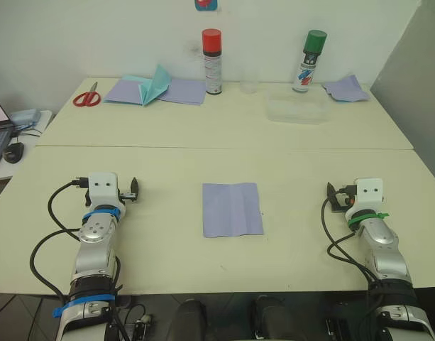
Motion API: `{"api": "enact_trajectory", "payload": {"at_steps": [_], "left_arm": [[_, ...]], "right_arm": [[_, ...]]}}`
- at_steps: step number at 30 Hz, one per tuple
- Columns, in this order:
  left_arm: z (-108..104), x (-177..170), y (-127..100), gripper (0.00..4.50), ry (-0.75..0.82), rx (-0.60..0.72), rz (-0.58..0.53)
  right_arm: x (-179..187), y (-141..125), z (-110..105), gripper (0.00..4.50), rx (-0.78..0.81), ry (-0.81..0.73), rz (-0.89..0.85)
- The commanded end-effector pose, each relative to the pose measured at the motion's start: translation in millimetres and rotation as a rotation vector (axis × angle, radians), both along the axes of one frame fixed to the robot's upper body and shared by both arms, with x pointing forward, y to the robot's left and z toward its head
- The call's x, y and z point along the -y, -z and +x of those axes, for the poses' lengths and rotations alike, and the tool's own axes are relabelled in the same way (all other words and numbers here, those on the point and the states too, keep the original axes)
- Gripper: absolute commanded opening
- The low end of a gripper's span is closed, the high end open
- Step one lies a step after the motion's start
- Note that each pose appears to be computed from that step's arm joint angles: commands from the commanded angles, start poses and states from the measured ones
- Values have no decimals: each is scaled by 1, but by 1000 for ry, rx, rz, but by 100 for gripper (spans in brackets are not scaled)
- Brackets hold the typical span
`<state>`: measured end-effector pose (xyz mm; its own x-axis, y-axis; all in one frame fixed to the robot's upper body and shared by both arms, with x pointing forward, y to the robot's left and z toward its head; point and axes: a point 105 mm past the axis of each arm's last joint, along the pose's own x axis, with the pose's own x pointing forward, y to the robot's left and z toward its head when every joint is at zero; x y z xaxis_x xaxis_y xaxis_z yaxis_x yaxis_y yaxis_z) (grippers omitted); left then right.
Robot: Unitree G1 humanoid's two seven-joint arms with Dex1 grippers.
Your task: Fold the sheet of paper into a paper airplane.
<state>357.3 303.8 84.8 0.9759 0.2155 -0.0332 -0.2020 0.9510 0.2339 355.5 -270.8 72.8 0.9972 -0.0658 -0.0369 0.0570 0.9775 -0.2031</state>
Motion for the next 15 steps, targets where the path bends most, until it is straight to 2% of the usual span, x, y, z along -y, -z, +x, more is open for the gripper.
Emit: {"api": "enact_trajectory", "payload": {"at_steps": [1,4,15], "left_arm": [[1,-7,-7,450,-32,14,17],[2,-5,-10,450,-25,46,-57],[-2,1,-10,450,8,56,-66]], "right_arm": [[7,-14,-2,449,46,16,-9],[9,-16,-3,449,49,26,-10],[10,-15,-5,449,38,25,-13]]}}
